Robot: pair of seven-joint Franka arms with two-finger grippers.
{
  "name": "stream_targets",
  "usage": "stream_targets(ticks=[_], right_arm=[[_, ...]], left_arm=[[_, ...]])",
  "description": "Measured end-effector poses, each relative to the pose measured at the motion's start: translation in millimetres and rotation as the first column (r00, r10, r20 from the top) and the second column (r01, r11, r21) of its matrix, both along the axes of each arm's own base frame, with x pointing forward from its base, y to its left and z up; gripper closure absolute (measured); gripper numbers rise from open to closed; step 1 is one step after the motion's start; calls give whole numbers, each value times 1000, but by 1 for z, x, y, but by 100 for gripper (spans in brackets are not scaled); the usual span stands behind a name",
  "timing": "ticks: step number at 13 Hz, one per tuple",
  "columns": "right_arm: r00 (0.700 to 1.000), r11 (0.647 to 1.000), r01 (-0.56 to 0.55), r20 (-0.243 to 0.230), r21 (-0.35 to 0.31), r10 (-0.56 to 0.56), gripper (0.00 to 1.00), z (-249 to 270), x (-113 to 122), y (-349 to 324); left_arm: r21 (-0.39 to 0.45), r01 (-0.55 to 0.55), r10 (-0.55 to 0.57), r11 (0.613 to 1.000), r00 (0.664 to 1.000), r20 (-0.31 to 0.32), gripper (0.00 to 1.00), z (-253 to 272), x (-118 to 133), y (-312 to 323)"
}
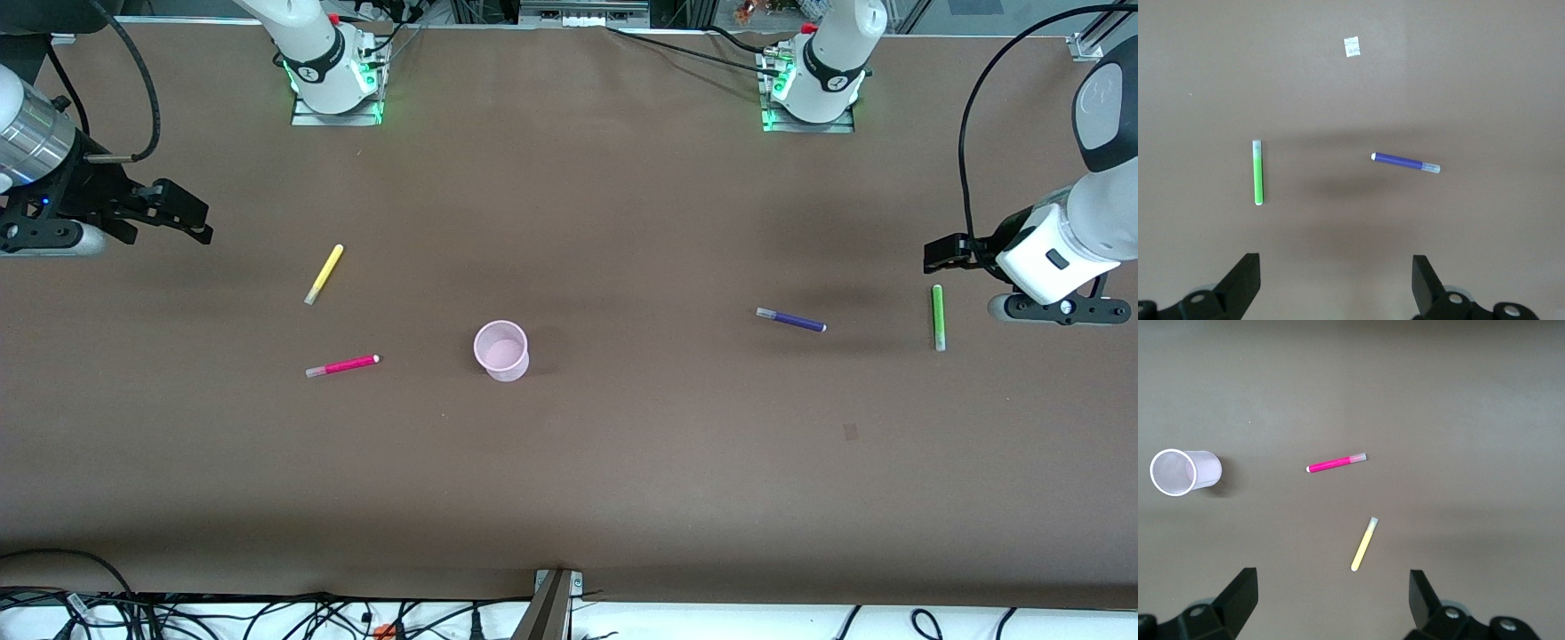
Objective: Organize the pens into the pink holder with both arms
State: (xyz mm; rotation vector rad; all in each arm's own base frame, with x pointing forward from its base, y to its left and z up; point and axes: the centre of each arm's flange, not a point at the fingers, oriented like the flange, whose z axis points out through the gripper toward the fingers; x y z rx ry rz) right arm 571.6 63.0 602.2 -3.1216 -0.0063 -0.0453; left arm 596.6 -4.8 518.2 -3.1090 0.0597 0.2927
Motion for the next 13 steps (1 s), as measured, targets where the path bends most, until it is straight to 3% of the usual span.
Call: stream_targets(ticks=[6,13], right_arm=[[1000,1000,-14,14,-16,15,0,7,-2,6],[999,999,-30,-19,-30,29,0,-6,3,-2]], left_arm=[[-16,83,-83,996,997,8,0,4,1,3],[-18,89,-89,996,996,1,0,2,1,3]])
